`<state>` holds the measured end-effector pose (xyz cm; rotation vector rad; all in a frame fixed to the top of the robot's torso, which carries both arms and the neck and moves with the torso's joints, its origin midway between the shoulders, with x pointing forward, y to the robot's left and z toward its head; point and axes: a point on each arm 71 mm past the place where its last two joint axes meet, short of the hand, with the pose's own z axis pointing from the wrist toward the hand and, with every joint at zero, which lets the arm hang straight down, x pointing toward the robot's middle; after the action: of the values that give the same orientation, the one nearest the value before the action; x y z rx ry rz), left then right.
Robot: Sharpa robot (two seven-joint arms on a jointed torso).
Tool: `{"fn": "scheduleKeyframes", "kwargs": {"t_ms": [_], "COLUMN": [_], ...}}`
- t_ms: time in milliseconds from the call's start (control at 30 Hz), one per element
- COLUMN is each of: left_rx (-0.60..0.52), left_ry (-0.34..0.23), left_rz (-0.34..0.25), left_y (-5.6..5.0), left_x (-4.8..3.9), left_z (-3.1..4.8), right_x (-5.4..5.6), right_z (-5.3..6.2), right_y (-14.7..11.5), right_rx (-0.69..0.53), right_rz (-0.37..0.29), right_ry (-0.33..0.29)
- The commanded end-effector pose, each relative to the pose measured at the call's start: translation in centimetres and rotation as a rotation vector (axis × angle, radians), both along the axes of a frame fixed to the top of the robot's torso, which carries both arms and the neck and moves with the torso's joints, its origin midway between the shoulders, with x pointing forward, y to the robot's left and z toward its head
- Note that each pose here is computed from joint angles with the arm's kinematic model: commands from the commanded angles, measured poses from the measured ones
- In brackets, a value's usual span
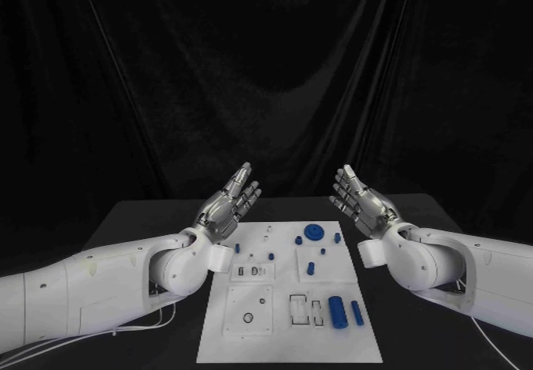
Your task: Assemble the parts on the task board
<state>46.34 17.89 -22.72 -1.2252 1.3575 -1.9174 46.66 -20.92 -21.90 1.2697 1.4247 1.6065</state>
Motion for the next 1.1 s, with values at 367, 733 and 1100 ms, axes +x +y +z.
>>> {"fn": "scheduleKeyframes", "kwargs": {"t_ms": [367, 733, 1100], "left_rx": [0.088, 0.109, 0.089], "left_ry": [-0.154, -0.211, -0.249], "left_rz": [-0.067, -0.015, -0.019], "left_y": [4.1, 6.7, 7.4], "left_x": [0.09, 0.12, -0.16], "left_z": [-0.08, 1.45, 3.43], "right_x": [2.6, 4.2, 3.9], "right_z": [1.7, 6.6, 8.3], "right_y": [0.1, 0.8, 2.1], "right_rx": [-0.493, -1.222, -1.701], "right_rz": [0.421, 0.550, 0.526], "right_ry": [-0.265, -0.743, -1.014]}}
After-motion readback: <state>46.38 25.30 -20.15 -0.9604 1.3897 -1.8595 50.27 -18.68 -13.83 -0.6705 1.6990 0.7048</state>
